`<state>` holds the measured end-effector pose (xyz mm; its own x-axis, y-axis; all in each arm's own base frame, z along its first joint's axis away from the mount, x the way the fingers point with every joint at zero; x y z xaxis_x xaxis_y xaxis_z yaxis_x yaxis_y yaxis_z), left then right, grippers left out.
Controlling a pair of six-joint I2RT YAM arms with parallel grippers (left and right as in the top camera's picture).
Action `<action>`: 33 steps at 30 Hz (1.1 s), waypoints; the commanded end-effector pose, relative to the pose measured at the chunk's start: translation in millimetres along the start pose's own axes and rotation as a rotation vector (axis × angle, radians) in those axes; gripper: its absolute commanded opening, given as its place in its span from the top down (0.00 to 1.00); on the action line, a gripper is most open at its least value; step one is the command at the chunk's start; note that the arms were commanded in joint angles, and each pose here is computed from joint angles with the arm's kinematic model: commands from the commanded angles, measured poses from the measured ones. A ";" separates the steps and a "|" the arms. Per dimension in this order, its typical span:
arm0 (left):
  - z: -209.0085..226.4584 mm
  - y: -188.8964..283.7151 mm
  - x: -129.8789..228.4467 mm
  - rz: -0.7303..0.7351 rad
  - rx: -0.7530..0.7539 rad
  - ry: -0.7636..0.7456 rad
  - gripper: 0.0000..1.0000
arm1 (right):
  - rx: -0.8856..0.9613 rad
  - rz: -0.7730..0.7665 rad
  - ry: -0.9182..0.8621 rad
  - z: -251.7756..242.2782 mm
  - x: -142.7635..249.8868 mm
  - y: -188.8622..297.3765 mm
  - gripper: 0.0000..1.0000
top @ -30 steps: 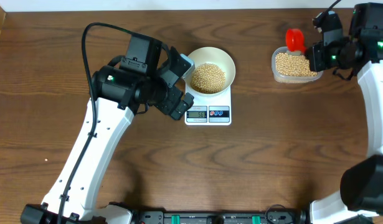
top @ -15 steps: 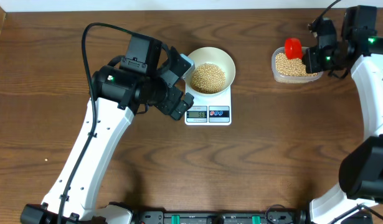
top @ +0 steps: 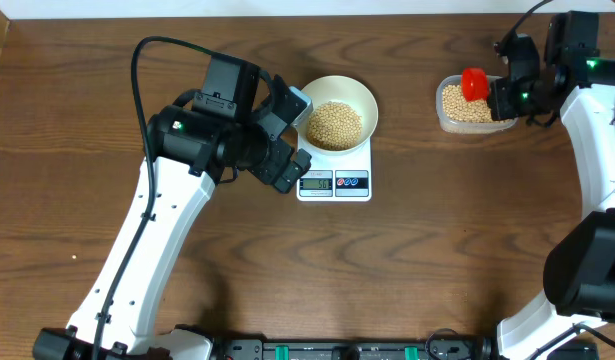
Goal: Scoop item into bowl and weigh 50g on scale
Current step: 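Lower the red scoop into the tub and scoop soybeans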
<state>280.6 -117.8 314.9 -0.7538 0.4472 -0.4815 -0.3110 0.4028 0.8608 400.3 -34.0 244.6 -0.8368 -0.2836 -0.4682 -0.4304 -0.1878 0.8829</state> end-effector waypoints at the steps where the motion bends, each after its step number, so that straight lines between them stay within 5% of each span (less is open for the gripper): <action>1: -0.9 1.7 -3.4 -0.008 0.008 -0.001 0.02 | 0.036 0.027 -0.023 -4.4 4.5 0.4 0.99; 19: -0.9 1.7 -3.4 -0.008 0.008 -0.002 0.02 | 0.029 0.050 -0.035 -7.4 8.0 -5.3 0.99; 33: -0.9 1.7 -3.4 -0.008 0.008 -0.001 0.02 | -0.213 -0.241 -0.100 3.0 -9.0 49.3 0.99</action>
<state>280.6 -117.8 314.9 -0.7538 0.4472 -0.4815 -0.3110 0.4028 0.8608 395.2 -37.2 256.2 -0.8156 -0.2084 -0.5397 -0.4558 -0.3430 0.8213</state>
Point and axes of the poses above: each gripper's point midway between its finger pads, its own y axis back along the fingers, its own z axis along the line the jaws close on, x = y × z, the point moved 10 cm from there along y, back along the fingers, and after that the axes turned 8 degrees about y, right-handed, at the moved point
